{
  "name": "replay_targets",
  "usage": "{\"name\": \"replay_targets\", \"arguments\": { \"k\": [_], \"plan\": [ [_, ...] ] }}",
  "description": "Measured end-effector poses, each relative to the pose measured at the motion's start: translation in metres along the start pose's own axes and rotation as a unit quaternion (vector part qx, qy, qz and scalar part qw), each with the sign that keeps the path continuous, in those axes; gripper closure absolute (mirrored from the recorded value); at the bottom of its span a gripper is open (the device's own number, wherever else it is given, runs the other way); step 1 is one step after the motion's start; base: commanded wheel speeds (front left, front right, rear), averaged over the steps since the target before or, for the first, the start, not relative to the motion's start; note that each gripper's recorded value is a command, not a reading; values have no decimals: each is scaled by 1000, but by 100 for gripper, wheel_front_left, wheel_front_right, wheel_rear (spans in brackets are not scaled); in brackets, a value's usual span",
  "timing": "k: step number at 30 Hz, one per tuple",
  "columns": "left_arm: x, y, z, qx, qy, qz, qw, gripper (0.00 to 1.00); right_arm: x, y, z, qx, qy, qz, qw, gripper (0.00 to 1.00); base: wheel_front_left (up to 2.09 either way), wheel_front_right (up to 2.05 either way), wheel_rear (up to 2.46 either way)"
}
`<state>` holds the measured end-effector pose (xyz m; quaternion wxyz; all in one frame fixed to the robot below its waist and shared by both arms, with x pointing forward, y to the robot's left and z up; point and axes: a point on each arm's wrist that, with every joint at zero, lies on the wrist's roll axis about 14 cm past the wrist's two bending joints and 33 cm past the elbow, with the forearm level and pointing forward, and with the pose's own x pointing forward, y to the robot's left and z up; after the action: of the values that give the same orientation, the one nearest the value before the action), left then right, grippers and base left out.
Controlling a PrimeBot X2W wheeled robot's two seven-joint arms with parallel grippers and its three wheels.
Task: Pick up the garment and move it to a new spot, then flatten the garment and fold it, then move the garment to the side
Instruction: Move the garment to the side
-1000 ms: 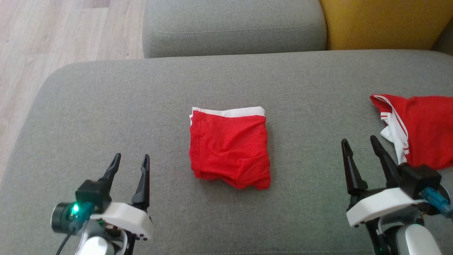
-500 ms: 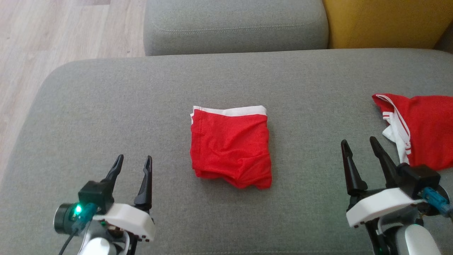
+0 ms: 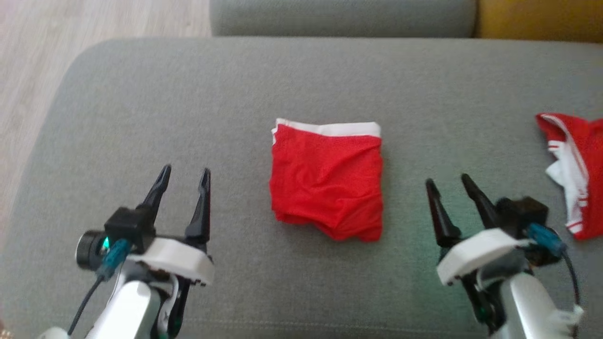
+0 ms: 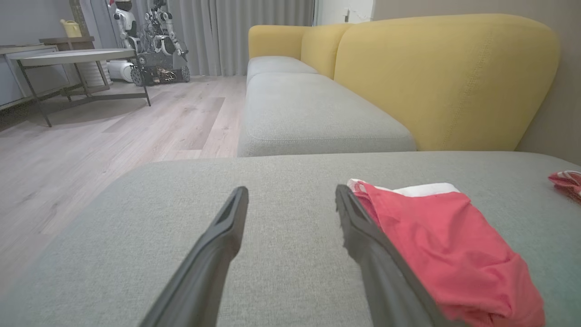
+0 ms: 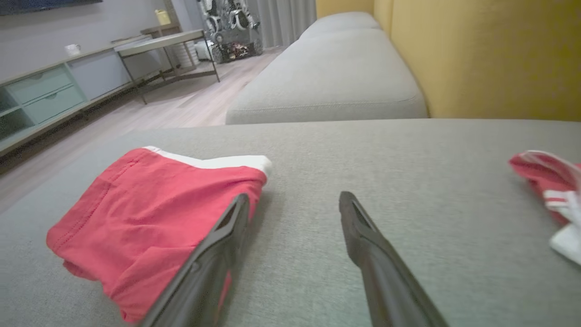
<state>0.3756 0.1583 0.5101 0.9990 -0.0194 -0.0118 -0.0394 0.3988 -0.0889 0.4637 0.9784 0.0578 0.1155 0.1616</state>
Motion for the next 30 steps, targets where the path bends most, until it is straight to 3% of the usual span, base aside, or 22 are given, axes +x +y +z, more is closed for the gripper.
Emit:
{"name": "replay_targets", "arguments": {
  "k": [6,14,15,17,26,30],
  "plan": [
    [7,5,-11,-5,9,11,1000,0,33,28,-40,18,66,50,996,0,0,0,0],
    [14,13,-18,-8,14,26,1000,0,42,58,-95,49,163,95,981,0,0,0,0],
    [14,14,-19,-8,16,27,999,0,43,59,-98,51,170,96,979,18,0,0,0],
    [13,14,-24,-8,22,28,999,0,47,60,-98,58,173,99,978,100,0,0,0],
    [23,2,-29,-12,24,7,1000,0,50,52,-93,53,163,91,981,100,0,0,0],
    [36,-11,-30,-13,22,-16,1000,0,52,14,-78,14,142,61,988,100,0,0,0]
  ]
}}
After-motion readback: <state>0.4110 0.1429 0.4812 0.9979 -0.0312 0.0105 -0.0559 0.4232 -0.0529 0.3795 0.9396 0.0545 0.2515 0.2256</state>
